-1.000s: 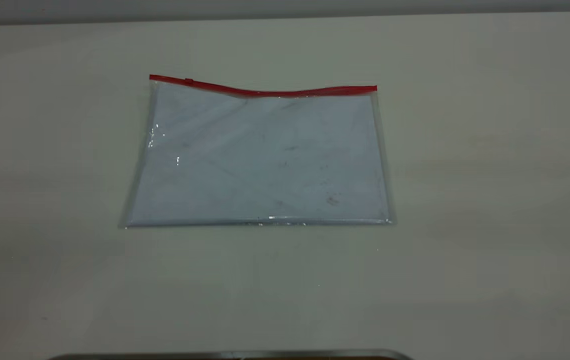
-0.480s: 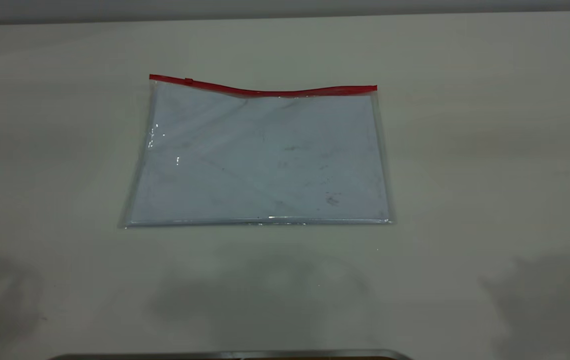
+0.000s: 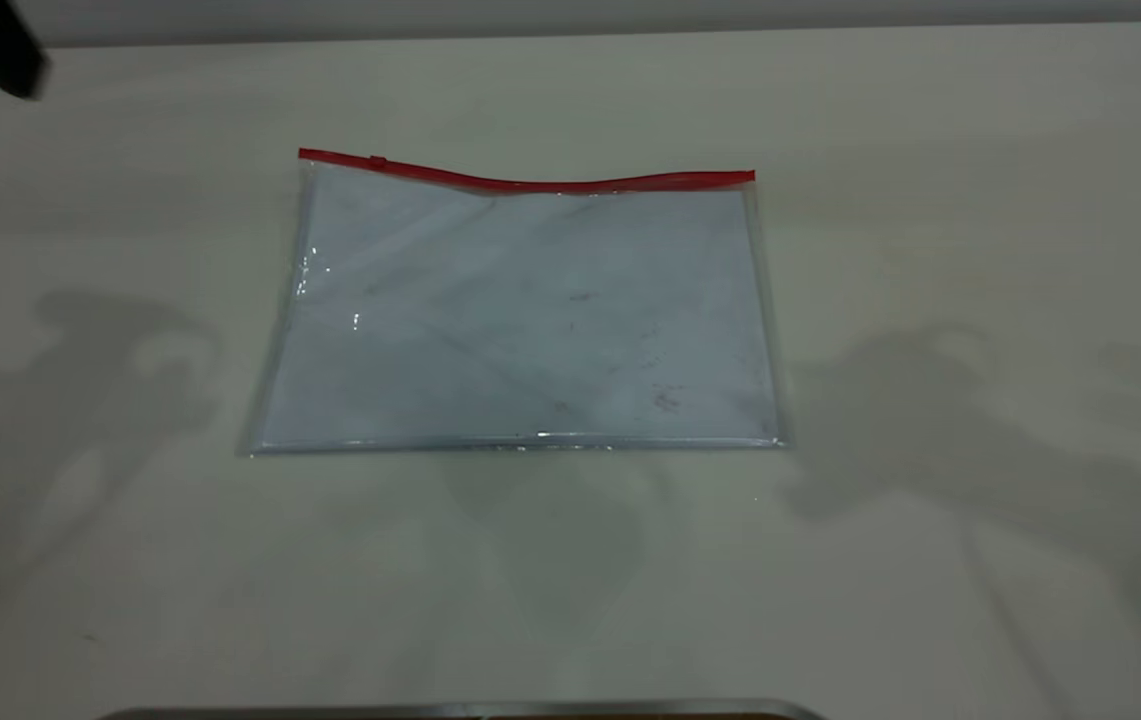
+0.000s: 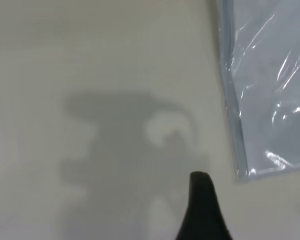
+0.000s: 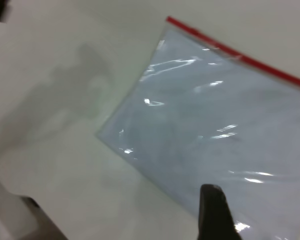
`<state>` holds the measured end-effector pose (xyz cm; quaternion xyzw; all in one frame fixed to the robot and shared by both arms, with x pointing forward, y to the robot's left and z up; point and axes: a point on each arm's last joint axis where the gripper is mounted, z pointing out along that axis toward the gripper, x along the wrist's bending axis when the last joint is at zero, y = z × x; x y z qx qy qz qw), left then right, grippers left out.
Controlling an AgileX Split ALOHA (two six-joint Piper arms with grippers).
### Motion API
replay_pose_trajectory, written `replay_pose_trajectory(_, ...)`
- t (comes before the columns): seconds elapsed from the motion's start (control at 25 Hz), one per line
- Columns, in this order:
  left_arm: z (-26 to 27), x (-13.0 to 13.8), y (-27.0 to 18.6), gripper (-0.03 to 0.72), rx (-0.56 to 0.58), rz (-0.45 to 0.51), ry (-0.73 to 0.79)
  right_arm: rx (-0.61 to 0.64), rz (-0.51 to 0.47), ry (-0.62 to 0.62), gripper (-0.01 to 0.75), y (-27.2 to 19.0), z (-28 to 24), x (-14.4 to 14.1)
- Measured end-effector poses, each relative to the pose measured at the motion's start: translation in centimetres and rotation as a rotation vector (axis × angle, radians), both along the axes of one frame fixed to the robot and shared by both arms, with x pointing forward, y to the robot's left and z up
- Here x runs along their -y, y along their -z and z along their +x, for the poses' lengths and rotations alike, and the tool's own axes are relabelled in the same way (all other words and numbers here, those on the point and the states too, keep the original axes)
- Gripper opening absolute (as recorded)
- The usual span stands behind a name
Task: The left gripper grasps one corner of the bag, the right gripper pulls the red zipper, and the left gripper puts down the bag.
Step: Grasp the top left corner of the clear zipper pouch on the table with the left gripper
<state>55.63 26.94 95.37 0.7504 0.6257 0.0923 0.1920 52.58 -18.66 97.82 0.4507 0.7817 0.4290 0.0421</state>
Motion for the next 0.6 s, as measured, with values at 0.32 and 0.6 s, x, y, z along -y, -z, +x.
replay_pose_trajectory(0.32,7.8,1.5,7.5,0.595,-0.071,-0.077,0.106,-0.061,0.001,-0.090,0.489,2.9,2.8,-4.2)
replay_pose_trajectory(0.6,12.9,1.8,12.3,0.592,-0.119,-0.181,0.185,-0.069,0.003,-0.097,0.489,3.5,3.5,-4.7)
